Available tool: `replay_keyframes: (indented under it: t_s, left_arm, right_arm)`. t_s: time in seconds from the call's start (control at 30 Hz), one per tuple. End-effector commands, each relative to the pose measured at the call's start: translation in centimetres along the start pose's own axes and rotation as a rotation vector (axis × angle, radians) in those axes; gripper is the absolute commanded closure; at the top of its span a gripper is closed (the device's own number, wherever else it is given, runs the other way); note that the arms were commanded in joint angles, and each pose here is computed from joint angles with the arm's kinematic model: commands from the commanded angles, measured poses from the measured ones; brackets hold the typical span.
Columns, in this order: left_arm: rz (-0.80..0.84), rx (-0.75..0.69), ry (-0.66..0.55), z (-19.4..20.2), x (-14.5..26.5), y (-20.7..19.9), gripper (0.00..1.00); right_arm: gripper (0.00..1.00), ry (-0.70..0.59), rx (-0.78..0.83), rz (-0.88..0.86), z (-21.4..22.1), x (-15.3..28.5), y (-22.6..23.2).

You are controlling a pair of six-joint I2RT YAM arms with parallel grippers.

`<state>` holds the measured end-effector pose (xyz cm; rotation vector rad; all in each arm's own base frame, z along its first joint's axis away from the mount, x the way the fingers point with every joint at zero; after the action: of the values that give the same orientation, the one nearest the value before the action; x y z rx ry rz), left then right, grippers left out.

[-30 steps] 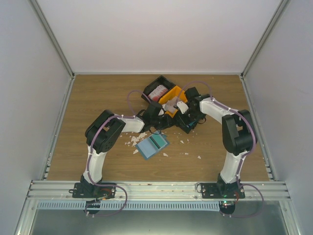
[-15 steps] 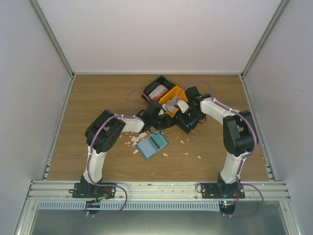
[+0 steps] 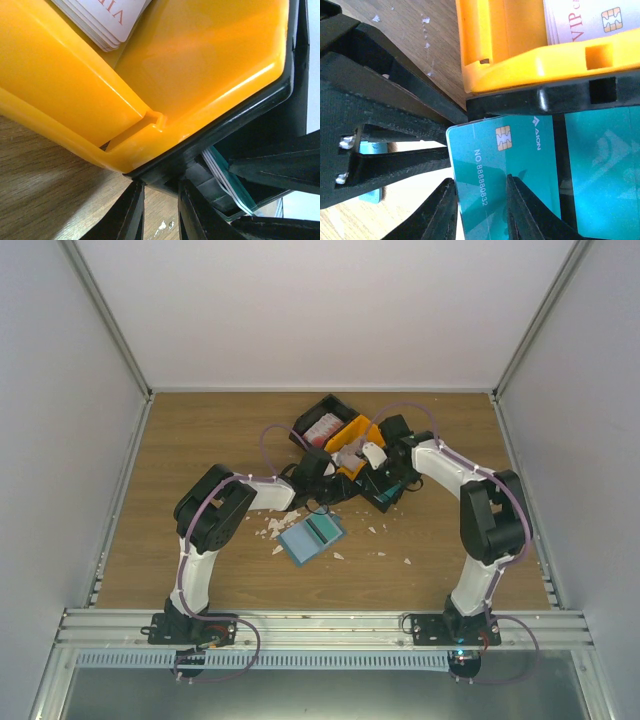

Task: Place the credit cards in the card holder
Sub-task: Pick up the credit card from the storage box.

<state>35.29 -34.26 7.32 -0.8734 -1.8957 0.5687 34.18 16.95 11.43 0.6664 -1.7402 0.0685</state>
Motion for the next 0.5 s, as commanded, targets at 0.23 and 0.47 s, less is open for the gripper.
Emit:
replay_keyframes:
  t_s: [0.23,0.47]
  left_arm:
    - [-0.063,-0.009,-0.035,-0.3,-0.3,1.7,0.79]
    - [-0.065,-0.009,-0.037,-0.2,-0.2,1.7,0.79]
  right_arm:
    - [0.82,0.035,-0.008,-0.01,1.0,-0.4,0.8]
    - [0.99,0.003,-0.023,0.053,0.3,0.3,0.1]
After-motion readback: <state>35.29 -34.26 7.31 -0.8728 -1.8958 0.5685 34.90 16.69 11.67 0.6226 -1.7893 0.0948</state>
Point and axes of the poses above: each gripper's point midway between its finger pads, its own x axis back along the fingers, its own y axis along the line the jaws close on, z = x × y, the point moved 5 cm from there along x, back along the fingers, and after that the axes turned 11 degrees about -x, right-handed, at the moved point
